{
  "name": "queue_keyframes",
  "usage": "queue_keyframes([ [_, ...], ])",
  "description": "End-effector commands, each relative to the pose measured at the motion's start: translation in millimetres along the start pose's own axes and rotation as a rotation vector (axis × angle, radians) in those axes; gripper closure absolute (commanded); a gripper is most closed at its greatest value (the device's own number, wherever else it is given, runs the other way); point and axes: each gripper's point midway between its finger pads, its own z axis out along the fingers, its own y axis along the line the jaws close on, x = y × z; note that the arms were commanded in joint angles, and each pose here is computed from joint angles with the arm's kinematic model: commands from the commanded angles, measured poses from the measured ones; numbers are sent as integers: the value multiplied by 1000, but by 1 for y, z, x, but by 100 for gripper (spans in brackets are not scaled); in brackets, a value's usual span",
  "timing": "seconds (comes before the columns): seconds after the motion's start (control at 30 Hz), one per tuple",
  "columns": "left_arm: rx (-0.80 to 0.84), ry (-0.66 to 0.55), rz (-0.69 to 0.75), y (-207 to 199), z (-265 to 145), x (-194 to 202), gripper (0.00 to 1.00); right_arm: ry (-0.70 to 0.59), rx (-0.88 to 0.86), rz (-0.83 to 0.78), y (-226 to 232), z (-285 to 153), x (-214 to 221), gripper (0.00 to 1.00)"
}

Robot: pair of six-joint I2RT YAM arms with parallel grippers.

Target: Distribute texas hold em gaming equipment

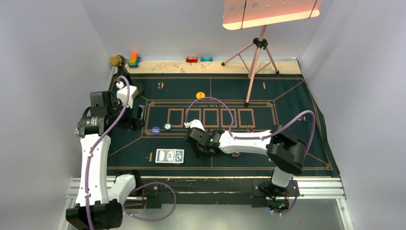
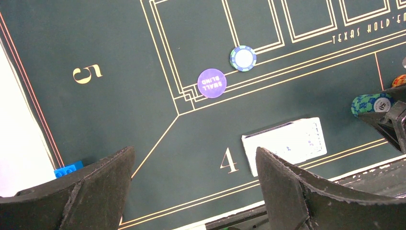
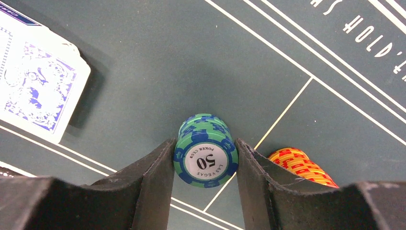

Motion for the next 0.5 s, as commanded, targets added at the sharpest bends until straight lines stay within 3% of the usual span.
queue_keyframes([
  [0.0,-13,-23,25,3,-1,-3,0,-67,-33,12,9,-17,-23,49],
  [0.47,-20,-27,30,4,-2,-3,0,-84,-41,25,9,-24,-28,71],
])
